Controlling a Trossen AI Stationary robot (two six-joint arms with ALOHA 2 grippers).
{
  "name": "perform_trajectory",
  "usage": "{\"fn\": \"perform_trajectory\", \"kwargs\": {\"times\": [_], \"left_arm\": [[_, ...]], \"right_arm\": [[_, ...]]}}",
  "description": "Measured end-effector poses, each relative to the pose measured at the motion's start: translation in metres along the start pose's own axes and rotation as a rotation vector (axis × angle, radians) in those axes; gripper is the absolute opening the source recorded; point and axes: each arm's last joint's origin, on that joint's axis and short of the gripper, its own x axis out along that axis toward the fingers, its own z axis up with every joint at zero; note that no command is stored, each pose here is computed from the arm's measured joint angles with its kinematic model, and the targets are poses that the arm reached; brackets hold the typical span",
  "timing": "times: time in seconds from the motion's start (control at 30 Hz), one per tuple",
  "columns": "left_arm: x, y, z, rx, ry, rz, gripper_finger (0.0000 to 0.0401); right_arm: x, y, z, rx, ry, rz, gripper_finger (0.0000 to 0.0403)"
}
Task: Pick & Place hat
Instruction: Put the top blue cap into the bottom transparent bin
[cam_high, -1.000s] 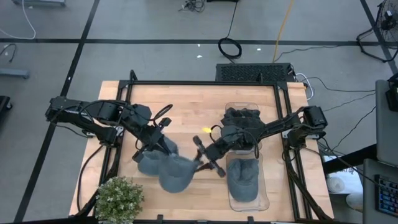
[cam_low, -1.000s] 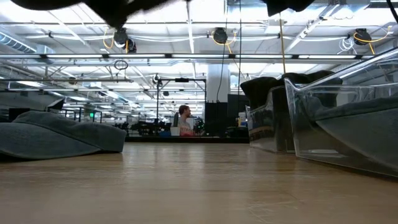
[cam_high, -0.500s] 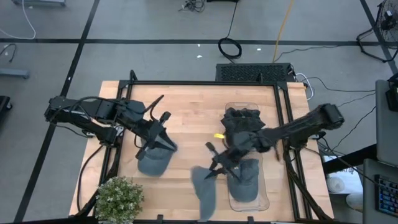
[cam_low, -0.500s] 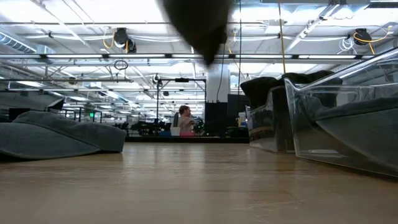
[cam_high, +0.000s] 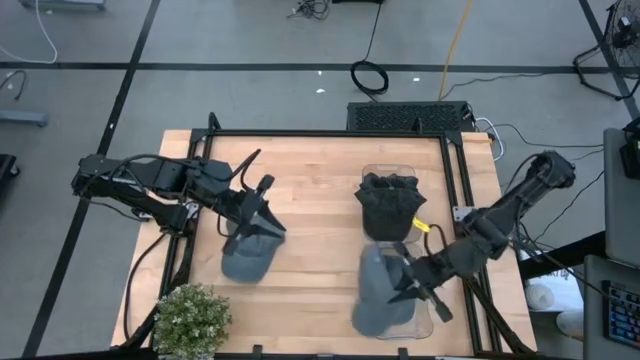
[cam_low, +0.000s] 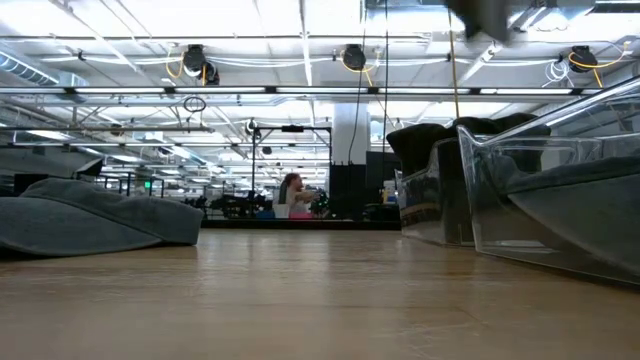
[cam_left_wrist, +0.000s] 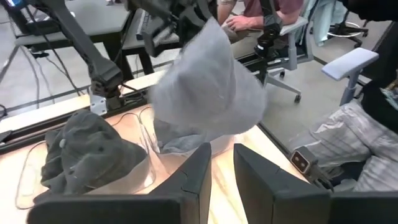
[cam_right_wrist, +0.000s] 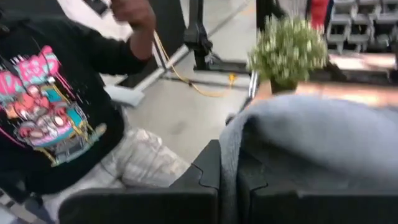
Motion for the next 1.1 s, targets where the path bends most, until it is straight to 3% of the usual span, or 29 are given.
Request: {"fn": "perform_trajectory", "kwargs": {"times": [0.23,0.5,0.6,0.83,0.97,1.1], "left_arm": [[0.000,0.000,0.000,0.000,-0.003,0.005,0.0078],[0.000,0.000,0.000,0.001,-0.004,0.005,0.0078],[0.000,0.000,0.000,0.000,-0.004,0.005,0.0079],[0.000,0.000,0.000,0.000,-0.003,0.005,0.0079],[0.000,0.000,0.000,0.000,-0.003,0.005,0.0079],[0.000,0.000,0.000,0.001,-0.003,0.005,0.0079]], "right_arm": [[-0.012,0.002,-0.050,0.104,0.105,-0.101,0.0000],[-0.049,0.004,-0.036,0.135,-0.056,-0.003,0.0000],[-0.059,0.003,-0.039,0.127,-0.037,0.024,0.0000],[-0.055,-0.004,-0.086,0.195,0.046,0.046,0.0000],[-0.046,-0.003,-0.116,0.245,0.037,0.184,0.0000],[-0.045,-0.001,-0.139,0.253,0.076,0.213,0.0000]]}}
